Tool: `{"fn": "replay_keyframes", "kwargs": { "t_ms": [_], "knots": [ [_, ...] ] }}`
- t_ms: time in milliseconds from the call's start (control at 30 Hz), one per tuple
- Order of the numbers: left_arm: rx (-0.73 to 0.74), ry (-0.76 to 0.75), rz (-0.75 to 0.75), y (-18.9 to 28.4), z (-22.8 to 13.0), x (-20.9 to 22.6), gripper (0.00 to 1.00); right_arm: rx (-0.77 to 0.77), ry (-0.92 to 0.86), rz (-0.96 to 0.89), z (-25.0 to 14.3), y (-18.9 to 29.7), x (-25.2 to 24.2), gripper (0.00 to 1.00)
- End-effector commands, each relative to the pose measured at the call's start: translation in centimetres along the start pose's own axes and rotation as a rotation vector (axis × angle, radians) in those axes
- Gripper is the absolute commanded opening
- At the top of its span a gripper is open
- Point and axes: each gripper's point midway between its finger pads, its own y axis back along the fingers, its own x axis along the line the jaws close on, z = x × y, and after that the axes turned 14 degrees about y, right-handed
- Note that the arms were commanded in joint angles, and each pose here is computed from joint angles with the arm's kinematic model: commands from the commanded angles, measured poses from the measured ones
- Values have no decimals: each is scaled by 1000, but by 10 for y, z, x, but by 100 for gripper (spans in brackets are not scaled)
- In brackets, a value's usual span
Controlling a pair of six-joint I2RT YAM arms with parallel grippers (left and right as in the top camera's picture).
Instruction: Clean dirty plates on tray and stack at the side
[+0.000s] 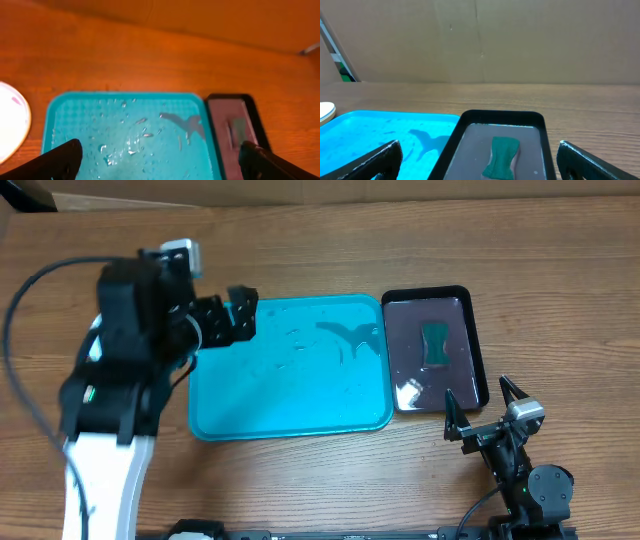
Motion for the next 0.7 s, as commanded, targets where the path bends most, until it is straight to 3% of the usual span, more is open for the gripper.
{"fn": "replay_keyframes", "kwargs": {
  "t_ms": [0,367,667],
  "knots": [
    [-81,-16,-3,31,-3,8,100,-3,4,-10,-2,0,-2,100],
    [-268,5,-3,52,-67,68,100,-3,4,-10,-2,0,-2,100],
    [-867,-156,-307,107,-40,39,100,-3,4,-10,-2,0,-2,100]
  ]
}}
